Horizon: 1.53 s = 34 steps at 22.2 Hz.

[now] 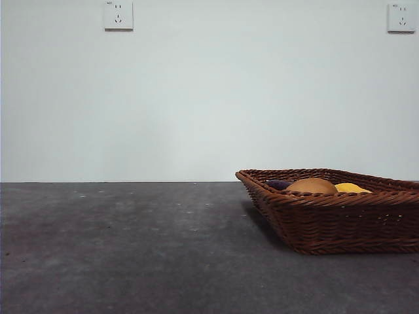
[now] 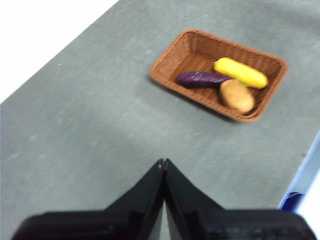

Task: Help me put the vegetables on the table into the basket

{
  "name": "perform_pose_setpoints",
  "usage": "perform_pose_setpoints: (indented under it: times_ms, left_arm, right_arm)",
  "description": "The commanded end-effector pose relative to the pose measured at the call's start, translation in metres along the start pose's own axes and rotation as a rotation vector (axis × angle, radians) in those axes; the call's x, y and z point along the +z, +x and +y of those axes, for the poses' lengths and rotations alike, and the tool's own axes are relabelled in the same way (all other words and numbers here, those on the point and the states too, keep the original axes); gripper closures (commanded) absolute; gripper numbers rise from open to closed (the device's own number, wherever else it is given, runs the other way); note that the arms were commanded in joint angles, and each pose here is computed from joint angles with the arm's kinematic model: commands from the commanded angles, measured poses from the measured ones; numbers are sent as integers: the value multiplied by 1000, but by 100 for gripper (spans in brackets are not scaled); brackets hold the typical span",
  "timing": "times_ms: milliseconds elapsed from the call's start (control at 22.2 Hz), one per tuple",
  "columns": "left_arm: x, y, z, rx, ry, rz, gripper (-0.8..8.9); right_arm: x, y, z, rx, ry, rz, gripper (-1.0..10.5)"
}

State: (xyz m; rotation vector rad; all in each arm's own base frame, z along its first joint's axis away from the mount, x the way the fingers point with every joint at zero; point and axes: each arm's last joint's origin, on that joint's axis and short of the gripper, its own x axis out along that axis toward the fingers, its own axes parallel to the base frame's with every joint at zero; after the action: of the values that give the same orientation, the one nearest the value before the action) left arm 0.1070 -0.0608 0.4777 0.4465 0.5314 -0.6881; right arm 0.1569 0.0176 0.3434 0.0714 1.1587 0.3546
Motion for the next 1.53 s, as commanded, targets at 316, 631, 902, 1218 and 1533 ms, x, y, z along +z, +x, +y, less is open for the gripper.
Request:
perform_pose_setpoints:
  times_ms: [316, 631, 902, 1218, 1533]
  left_arm:
    - [4, -15, 1, 63, -87, -132, 817]
    - [-11, -61, 3, 333, -29, -445, 817]
    - [-61, -31, -6, 447, 17, -640, 817]
    - [-145, 53, -15, 463, -54, -662, 817]
    - [-209, 112, -26, 421, -180, -596, 817]
  right_arm:
    - [13, 18, -8, -65, 9, 68, 946]
    - [33, 19, -11, -95, -40, -120, 946]
    - [48, 16, -11, -106, -80, -274, 946]
    - [59, 12, -10, -115, -111, -393, 946]
    - [62, 11, -10, -117, -117, -418, 946]
